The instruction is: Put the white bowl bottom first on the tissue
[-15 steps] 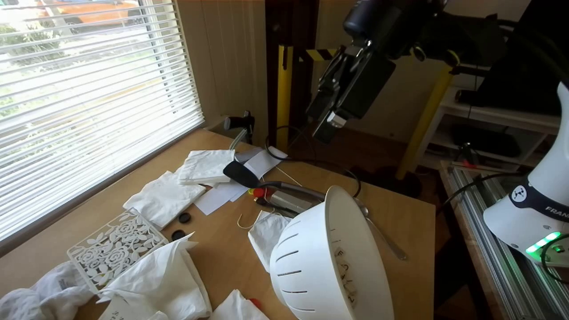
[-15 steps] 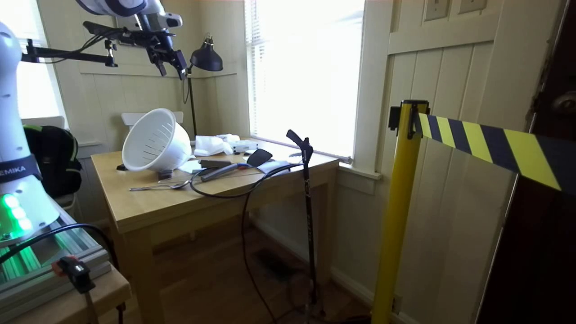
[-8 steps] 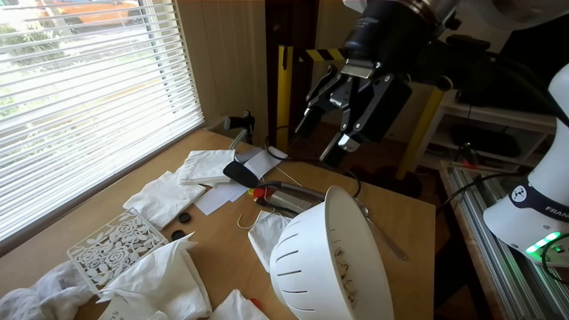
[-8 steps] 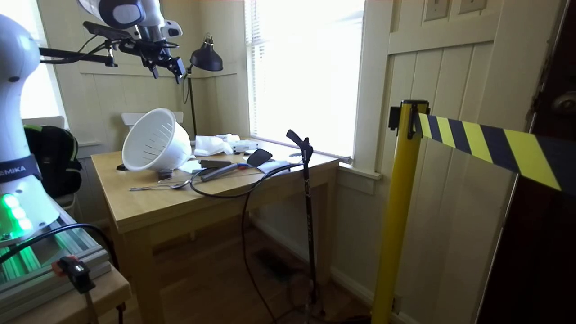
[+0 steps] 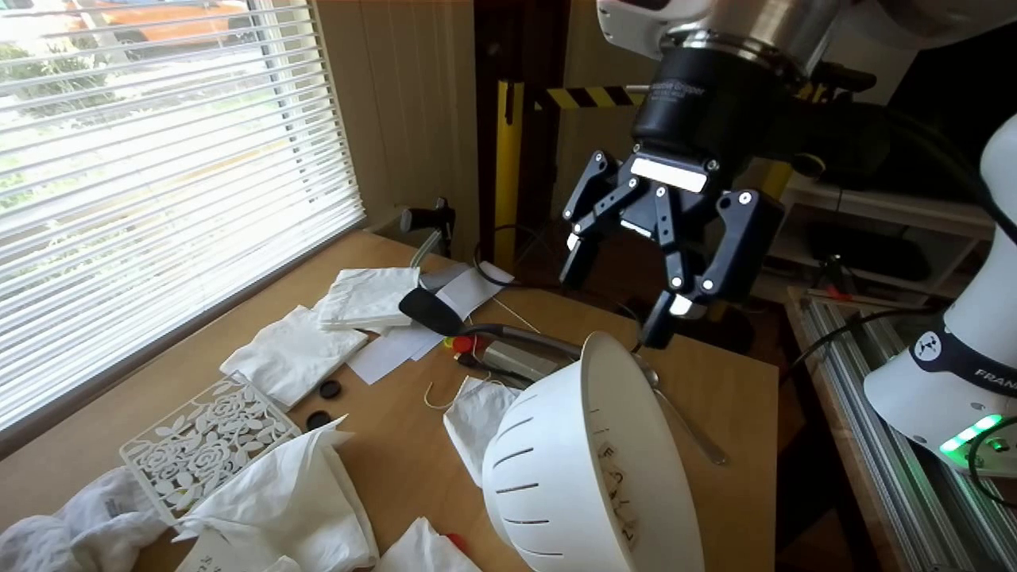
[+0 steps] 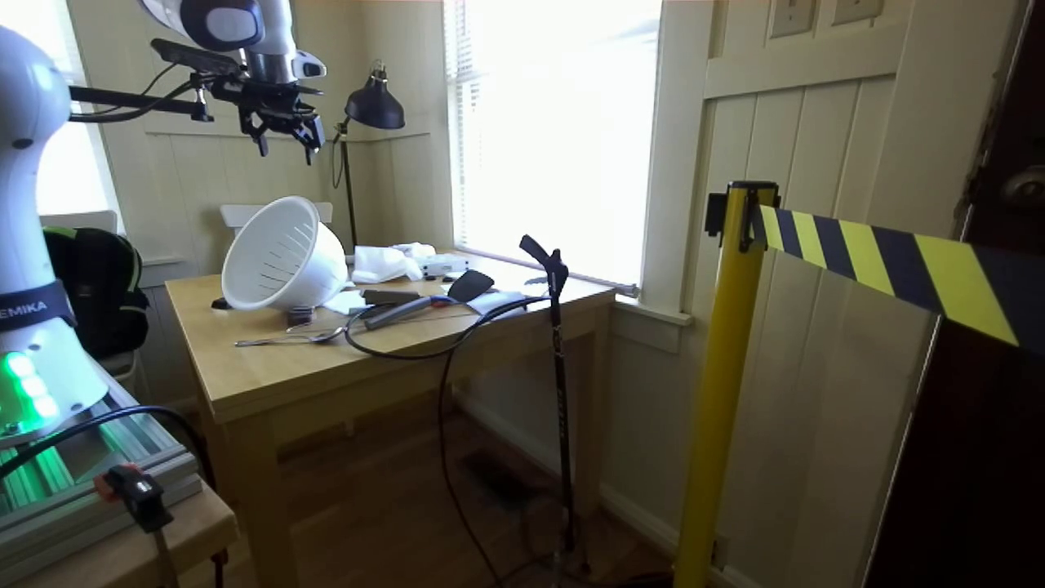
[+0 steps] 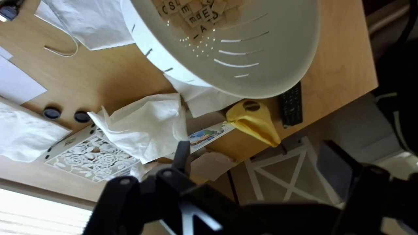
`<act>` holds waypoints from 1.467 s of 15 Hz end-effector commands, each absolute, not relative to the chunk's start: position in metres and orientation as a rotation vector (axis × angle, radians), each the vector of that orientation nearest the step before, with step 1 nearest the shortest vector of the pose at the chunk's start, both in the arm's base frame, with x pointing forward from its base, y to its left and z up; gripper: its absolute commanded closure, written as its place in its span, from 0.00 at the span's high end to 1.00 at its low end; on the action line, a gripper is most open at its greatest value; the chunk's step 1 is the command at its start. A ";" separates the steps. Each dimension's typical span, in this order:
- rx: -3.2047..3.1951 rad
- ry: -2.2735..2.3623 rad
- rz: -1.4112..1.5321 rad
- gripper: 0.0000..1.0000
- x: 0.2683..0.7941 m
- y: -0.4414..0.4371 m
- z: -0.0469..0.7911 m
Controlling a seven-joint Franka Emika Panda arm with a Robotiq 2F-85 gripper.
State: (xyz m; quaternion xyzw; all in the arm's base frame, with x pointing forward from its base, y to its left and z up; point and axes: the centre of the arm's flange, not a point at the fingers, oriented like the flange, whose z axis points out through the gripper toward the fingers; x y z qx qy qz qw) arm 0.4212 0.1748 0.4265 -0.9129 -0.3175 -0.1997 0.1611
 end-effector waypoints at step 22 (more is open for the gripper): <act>-2.449 -1.784 -0.369 1.00 0.442 0.160 0.353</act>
